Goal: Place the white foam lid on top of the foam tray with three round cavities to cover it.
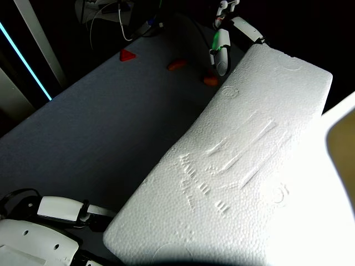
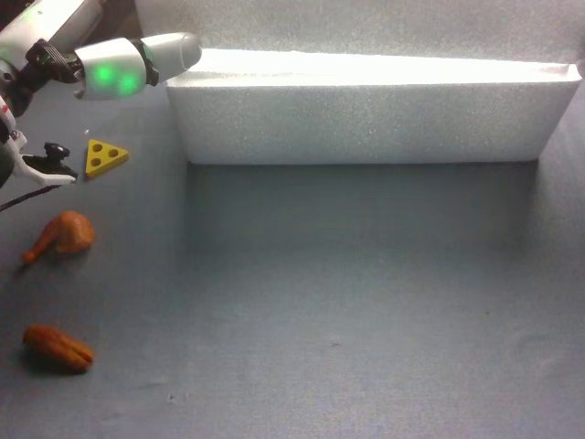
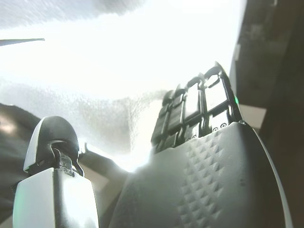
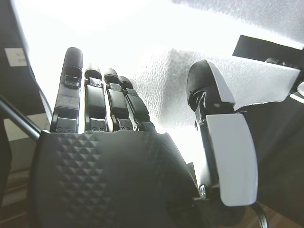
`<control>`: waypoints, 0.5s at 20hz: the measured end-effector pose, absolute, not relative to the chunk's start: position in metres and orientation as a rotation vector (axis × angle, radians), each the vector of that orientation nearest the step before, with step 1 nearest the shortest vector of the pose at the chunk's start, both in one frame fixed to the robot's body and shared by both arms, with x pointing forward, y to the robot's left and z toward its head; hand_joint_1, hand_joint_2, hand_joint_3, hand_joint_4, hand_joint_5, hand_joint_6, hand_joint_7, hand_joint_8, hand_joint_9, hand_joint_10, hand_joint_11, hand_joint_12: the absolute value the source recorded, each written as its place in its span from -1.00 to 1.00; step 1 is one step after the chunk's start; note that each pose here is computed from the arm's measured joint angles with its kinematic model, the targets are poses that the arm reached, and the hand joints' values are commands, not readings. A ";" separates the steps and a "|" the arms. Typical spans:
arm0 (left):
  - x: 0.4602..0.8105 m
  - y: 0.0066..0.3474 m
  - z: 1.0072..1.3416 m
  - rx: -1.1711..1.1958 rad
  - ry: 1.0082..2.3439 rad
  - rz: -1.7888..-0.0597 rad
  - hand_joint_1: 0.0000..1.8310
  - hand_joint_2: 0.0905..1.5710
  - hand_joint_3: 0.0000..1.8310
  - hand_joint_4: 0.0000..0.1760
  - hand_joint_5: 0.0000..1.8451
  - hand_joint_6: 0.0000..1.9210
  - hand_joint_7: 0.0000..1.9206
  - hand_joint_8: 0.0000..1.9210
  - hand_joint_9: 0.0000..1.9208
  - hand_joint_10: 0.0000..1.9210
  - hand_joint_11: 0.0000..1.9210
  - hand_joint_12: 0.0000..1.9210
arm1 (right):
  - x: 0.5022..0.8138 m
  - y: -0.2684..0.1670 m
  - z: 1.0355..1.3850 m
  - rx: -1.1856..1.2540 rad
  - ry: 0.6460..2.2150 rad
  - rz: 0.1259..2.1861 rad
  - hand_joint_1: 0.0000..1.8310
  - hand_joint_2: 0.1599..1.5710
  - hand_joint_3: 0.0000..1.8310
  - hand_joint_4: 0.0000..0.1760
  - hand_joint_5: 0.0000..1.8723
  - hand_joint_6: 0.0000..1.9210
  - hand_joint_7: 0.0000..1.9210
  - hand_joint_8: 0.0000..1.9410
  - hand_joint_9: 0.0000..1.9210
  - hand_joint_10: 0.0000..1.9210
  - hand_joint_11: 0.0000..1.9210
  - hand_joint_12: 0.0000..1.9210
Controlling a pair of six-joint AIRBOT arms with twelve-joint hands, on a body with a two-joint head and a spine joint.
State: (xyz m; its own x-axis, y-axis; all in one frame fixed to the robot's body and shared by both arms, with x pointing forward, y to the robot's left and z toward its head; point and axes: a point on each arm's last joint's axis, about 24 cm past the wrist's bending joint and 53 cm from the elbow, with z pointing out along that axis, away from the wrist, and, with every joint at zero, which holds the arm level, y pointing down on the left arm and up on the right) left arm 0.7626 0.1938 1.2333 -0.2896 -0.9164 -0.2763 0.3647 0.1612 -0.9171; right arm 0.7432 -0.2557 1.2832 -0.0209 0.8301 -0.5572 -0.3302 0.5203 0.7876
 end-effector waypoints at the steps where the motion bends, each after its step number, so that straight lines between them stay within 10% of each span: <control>1: 0.763 0.194 1.233 -0.610 1.284 -1.414 -0.47 0.32 -0.99 -1.00 -0.88 -1.00 -1.00 -1.00 -1.00 -1.00 -1.00 -1.00 | 0.743 -0.256 1.283 0.498 1.277 0.987 -0.42 0.51 -1.00 -1.00 -1.00 -1.00 -1.00 -1.00 -1.00 -1.00 -1.00 -0.59; 10: 0.768 0.192 1.222 -0.613 1.331 -1.387 -0.47 0.28 -1.00 -1.00 -0.88 -1.00 -1.00 -1.00 -1.00 -1.00 -0.98 -0.99 | 0.749 -0.261 1.278 0.484 1.311 0.955 -0.42 0.52 -1.00 -1.00 -1.00 -1.00 -1.00 -1.00 -1.00 -1.00 -1.00 -0.74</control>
State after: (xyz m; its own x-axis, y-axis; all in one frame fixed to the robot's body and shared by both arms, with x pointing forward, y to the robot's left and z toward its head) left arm 0.7678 0.1917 1.2224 -0.2999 -0.9071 -0.2953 0.3330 0.1905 -0.9235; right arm 0.7492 -0.2610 1.2777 -0.0302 0.8084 -0.5878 -0.3112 0.5512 0.7741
